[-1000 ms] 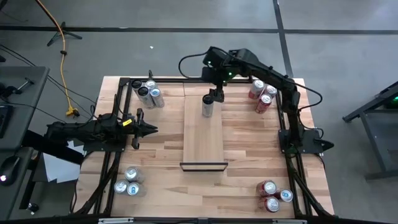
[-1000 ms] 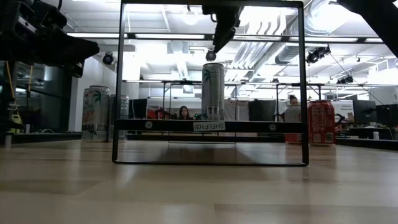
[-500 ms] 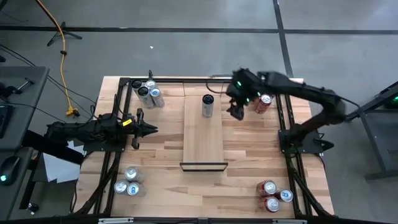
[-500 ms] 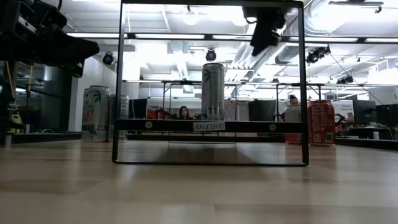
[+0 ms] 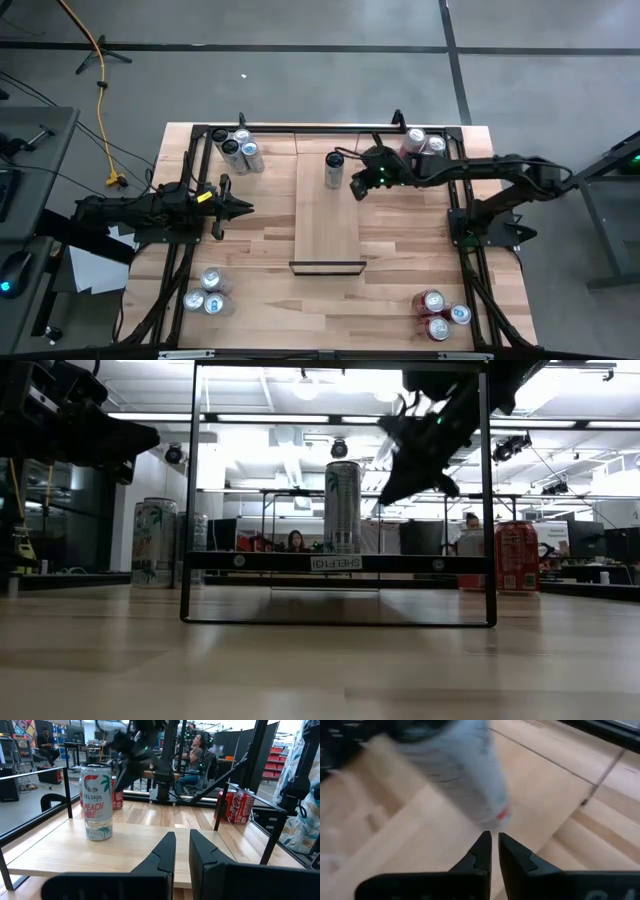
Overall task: Place canned beverage on shelf
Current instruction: Put the top right white-pink soda can on the shelf
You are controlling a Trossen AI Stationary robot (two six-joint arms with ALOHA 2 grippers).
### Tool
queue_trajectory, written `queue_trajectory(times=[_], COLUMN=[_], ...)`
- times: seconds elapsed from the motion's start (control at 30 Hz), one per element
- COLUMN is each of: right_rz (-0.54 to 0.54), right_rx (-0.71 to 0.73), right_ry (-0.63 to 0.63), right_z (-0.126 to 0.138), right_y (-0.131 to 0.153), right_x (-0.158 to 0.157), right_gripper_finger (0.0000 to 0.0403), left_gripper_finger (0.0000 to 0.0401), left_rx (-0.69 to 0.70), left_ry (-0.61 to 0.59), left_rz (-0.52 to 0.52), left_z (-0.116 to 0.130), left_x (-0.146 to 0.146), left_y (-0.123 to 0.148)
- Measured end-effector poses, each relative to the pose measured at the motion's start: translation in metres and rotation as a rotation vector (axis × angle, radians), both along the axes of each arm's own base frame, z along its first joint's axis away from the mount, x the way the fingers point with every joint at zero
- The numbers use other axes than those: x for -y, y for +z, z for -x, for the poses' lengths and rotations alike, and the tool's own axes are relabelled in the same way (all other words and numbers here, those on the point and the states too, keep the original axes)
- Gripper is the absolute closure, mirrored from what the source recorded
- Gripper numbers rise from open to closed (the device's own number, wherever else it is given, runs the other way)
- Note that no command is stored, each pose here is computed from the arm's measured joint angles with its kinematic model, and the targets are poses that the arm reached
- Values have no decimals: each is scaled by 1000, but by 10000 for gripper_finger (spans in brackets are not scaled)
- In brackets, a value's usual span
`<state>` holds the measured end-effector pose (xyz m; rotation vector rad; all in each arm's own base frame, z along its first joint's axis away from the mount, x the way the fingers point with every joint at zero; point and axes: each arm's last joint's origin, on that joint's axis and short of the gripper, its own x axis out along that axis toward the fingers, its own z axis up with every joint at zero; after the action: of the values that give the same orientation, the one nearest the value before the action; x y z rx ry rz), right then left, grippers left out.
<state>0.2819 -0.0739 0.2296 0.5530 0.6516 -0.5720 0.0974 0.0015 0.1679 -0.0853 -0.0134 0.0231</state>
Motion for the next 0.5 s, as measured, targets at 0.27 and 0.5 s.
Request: queue_trajectory(times=[0.27, 0.5], right_rz=[-21, 13], right_rx=[20, 69], right_ry=[26, -18], right_z=[-23, -29], right_y=[-14, -11], right_x=[4, 7], right_gripper_finger=[402, 402], left_gripper_finger=[398, 398], left_rx=[0, 0], left_ry=[0, 0], left_rz=[0, 0], left_z=[0, 0], left_x=[0, 0], left_y=[0, 0])
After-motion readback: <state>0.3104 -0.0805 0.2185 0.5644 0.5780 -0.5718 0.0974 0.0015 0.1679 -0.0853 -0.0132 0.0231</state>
